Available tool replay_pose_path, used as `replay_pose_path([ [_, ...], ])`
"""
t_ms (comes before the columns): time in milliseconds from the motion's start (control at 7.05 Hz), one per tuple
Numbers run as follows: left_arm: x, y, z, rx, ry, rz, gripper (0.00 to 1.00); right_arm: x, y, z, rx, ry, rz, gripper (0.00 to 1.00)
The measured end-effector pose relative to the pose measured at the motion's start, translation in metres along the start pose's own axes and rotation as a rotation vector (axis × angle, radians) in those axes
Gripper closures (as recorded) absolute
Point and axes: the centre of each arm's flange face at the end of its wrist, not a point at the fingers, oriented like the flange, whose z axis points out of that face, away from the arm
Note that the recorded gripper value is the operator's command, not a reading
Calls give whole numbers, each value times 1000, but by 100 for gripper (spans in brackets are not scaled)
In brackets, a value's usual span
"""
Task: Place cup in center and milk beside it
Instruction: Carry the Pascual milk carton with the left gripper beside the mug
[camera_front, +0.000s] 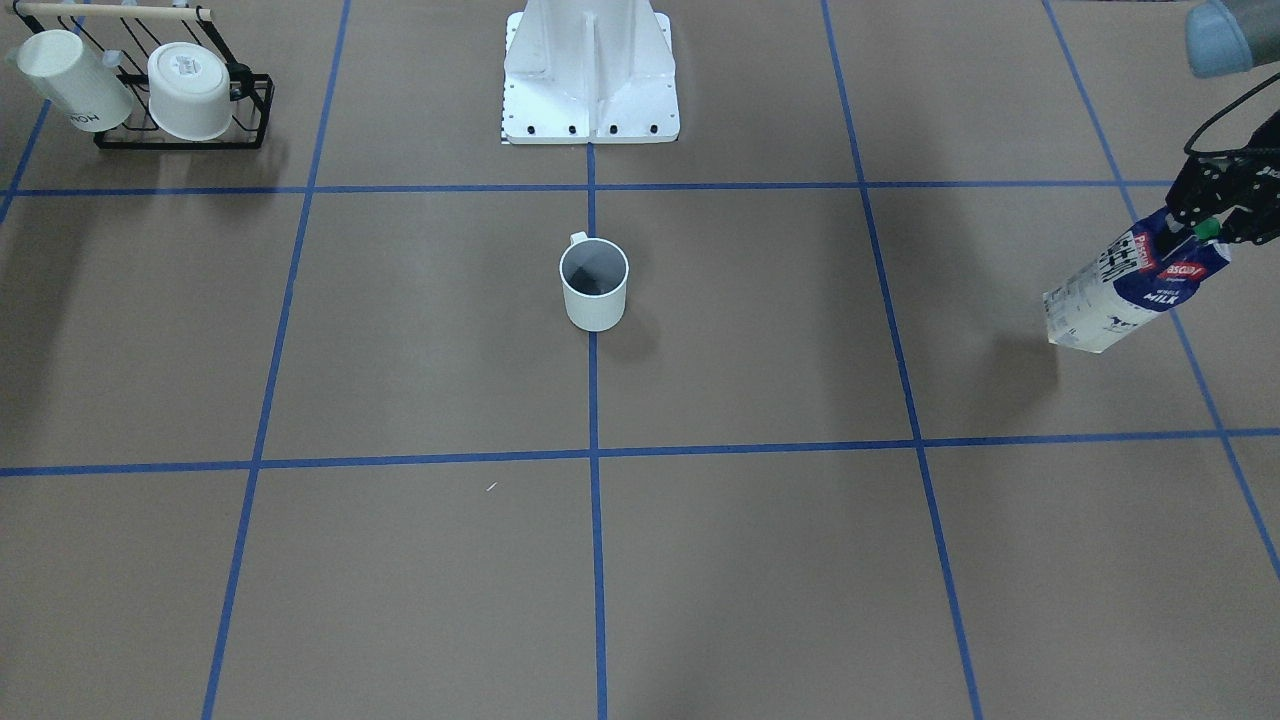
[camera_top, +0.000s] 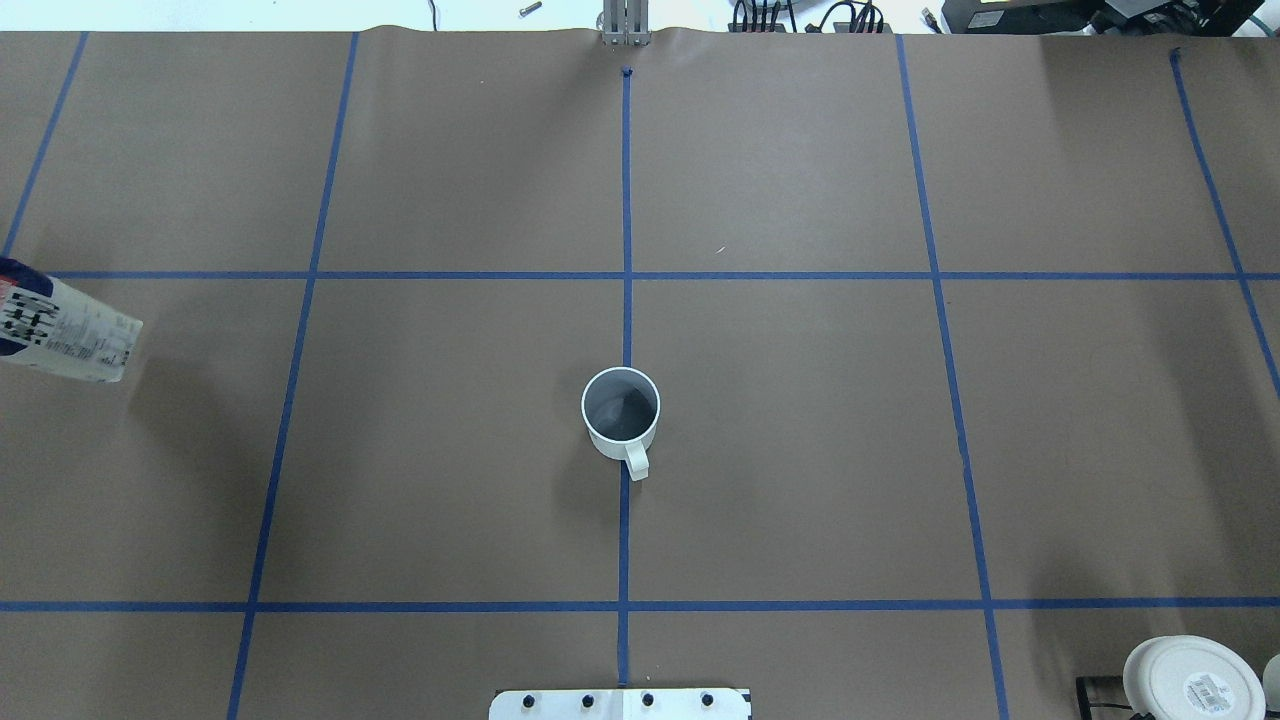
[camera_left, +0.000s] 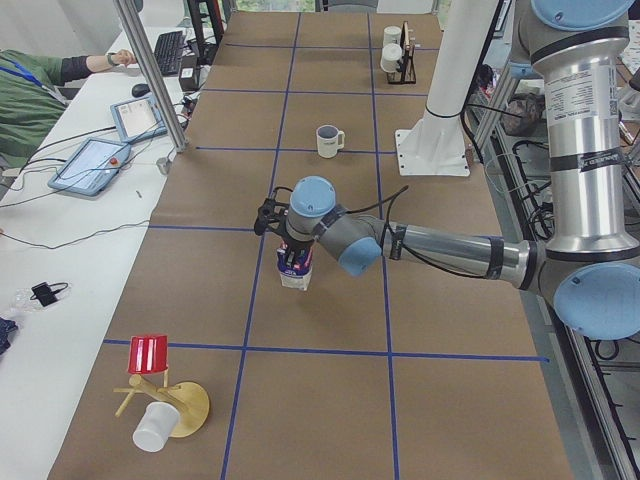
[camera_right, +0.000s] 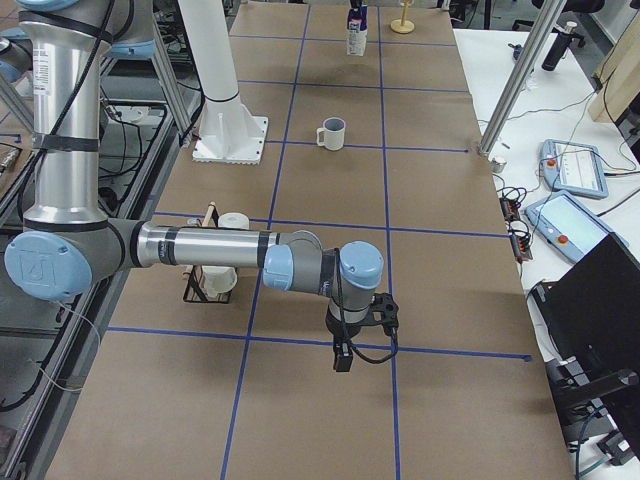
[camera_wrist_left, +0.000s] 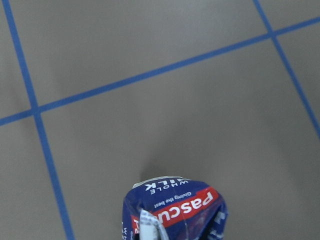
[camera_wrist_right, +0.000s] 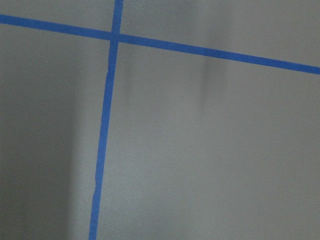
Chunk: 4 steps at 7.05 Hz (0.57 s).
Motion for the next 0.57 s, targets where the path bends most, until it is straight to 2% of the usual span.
replay_pose_path([
  [142,52,-26,10,-6,8,-53,100,0,0,0,0,-1,1,0],
  [284,117,-52,18,-20,-11,-103,100,0,0,0,0,-1,1,0],
  [568,282,-90,44,-64,-130,-188,100,0,-1,0,1,-1,0,0],
])
